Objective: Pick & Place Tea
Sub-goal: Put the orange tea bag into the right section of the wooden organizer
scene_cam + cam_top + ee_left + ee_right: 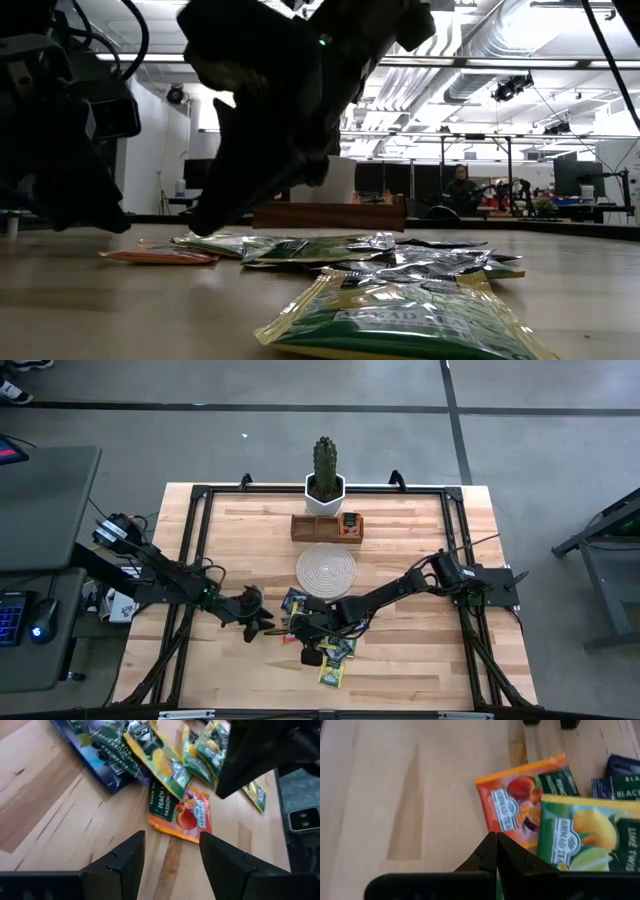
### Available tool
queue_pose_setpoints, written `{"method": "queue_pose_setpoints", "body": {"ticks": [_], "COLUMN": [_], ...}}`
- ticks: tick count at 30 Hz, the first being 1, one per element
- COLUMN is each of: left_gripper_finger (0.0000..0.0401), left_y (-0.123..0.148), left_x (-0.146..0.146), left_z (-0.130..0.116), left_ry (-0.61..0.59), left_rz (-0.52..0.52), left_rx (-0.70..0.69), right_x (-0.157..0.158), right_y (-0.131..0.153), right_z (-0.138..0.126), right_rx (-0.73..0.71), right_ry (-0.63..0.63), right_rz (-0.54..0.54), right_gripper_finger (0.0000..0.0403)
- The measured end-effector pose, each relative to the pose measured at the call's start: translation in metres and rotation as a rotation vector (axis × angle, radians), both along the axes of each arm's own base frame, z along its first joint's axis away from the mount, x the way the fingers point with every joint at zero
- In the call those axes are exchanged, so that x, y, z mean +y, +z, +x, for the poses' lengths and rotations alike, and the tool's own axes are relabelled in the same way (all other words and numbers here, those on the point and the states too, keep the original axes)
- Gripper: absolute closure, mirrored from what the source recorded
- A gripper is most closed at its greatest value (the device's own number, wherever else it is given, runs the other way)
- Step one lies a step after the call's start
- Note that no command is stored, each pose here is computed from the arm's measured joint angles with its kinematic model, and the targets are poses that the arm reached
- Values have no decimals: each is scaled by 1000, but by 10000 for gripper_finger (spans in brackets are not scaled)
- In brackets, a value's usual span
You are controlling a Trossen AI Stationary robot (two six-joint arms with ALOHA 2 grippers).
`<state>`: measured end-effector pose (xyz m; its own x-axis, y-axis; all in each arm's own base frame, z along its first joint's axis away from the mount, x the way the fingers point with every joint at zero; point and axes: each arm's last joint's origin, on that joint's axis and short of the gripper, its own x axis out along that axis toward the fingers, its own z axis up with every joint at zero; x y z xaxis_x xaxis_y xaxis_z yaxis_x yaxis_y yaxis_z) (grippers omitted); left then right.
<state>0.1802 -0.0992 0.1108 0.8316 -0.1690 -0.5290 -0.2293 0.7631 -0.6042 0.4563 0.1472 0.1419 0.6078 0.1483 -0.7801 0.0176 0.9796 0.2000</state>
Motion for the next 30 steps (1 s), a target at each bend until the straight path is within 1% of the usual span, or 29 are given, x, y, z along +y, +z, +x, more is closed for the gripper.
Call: {"method": "queue_pose_setpoints", "body": {"ticks": [12, 22, 30], "left_gripper_finger": [216, 216, 216], "left_y": [0, -1, -4], "left_x": [0, 1, 2], "left_z": [0, 0, -2], "left_ry": [15, 52, 95], "left_rz": [-22, -54, -96], "left_rx": [-1, 16, 63], "right_x": [-4, -5, -7], "right_y": [-1, -22, -24], "right_z": [2, -8, -8], "right_rx": [-17, -2, -5], "right_ry": [5, -10, -15], "right_rz": [-9, 56, 98], "right_gripper_finger": [403, 403, 403]}}
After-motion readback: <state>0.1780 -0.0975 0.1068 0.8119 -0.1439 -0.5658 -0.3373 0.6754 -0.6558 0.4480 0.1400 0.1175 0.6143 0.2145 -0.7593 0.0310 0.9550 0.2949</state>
